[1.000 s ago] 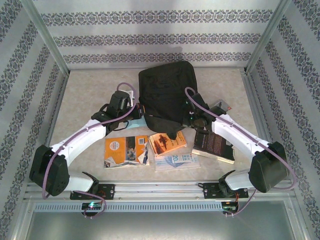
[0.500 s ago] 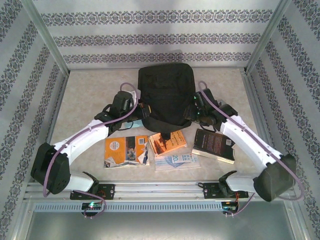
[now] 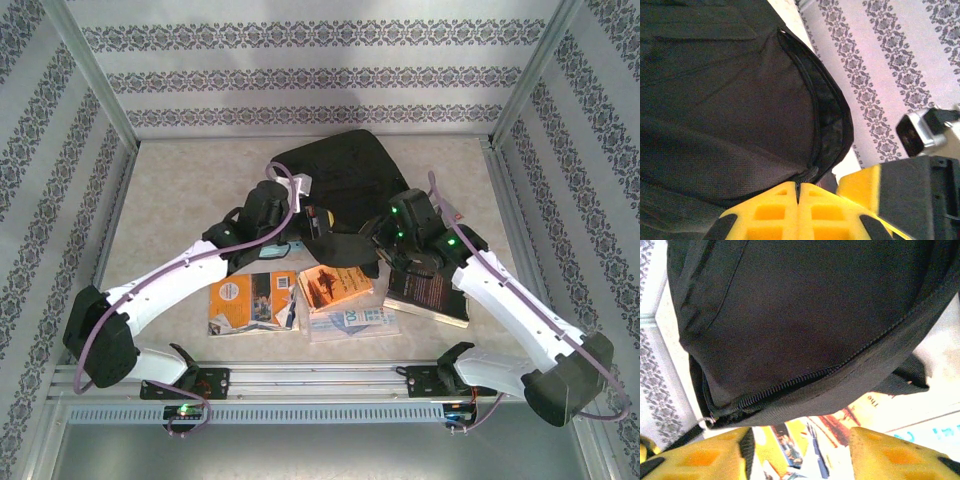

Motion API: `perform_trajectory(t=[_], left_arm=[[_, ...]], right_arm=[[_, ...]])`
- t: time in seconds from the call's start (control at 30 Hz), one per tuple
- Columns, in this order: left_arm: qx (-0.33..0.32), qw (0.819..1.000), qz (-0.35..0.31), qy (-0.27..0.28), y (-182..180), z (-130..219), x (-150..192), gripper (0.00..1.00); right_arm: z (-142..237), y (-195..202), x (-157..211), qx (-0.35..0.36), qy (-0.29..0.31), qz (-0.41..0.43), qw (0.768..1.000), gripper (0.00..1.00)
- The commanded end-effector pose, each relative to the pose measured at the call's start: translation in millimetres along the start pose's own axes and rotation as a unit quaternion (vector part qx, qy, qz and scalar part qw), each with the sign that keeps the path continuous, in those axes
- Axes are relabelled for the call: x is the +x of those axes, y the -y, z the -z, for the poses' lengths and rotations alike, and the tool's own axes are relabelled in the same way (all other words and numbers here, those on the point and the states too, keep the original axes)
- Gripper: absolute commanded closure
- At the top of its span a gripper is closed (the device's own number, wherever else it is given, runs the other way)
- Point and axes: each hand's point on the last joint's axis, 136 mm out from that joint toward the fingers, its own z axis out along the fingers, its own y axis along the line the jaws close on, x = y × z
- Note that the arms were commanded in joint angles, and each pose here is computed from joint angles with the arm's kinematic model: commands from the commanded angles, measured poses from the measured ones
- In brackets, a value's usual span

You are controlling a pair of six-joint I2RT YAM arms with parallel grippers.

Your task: Pack the student bag

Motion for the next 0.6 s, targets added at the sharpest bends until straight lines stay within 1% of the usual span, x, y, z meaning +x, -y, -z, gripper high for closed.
perform_trajectory(t=[0.0,0.13,0.23,0.33,0.4,0.47,0.57], left_arm=[[0.044,0.999,-0.003,0.019,29.7,-6.3,-3.7,1.0],[0.049,0.999,-0.003,0.001,35.0,-20.6,11.8,1.0],[0.05,0.999,-0.005,-0.006,36.3,-25.3,18.2,1.0],[0.046,0.999,-0.008,-0.008,33.7,-26.0,22.3,1.0],[0.042,0.999,-0.008,-0.004,30.6,-24.3,22.7,1.0],[0.038,0.999,-0.011,-0.002,29.6,-22.2,22.6,1.0],[0.026,0.999,-0.021,0.003,24.8,-16.8,21.9,1.0]], right_arm=[[-10.2,3.2,6.5,-0.006,-0.011,-0.047,0.999,0.43],[-23.0,6.1,5.5,-0.007,-0.009,-0.06,0.998,0.42],[-31.8,13.4,3.8,0.002,-0.002,-0.064,0.998,0.43],[-39.3,19.1,0.8,0.003,0.009,-0.065,0.998,0.5],[-43.4,26.0,-0.9,0.013,0.015,-0.069,0.997,0.52],[-48.4,30.1,0.5,0.019,0.011,-0.071,0.997,0.53],[-54.9,35.9,3.1,0.033,0.004,-0.068,0.997,0.59]])
